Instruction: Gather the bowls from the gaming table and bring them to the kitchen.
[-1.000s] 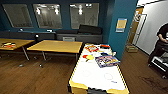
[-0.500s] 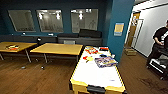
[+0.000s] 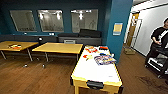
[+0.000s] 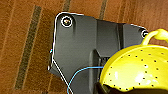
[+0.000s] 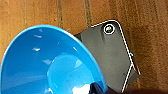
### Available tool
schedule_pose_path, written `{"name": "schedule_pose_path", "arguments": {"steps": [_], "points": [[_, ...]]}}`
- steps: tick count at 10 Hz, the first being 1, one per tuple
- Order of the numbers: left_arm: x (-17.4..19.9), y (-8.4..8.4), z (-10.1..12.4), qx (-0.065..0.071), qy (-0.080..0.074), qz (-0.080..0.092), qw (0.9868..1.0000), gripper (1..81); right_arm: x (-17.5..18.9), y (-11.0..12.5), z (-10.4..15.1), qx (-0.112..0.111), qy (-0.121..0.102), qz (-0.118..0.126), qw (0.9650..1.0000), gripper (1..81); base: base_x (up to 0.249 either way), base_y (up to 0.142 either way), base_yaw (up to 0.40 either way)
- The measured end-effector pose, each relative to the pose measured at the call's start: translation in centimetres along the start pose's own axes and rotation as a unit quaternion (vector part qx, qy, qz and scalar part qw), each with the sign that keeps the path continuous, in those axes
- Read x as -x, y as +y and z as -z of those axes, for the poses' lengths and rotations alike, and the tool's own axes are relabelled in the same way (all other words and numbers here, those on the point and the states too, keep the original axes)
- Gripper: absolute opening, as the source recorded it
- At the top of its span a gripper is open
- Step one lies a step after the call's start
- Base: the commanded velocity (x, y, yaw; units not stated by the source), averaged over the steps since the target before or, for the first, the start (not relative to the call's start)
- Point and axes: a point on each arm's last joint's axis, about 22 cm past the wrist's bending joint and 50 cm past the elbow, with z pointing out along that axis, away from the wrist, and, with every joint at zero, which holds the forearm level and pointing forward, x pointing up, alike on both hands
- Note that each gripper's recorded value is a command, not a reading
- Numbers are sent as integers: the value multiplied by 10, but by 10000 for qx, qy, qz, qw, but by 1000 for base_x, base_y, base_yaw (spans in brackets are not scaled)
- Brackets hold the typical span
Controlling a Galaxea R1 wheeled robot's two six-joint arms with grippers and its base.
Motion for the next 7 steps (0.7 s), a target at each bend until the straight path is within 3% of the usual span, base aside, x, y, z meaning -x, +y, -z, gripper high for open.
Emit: {"name": "schedule_pose_path", "arguments": {"steps": [7], "points": [[0,1,-2,-5,3,-8,10000,10,1,-2,-1,-11,-9,24,10000,10,-153,0,0]]}}
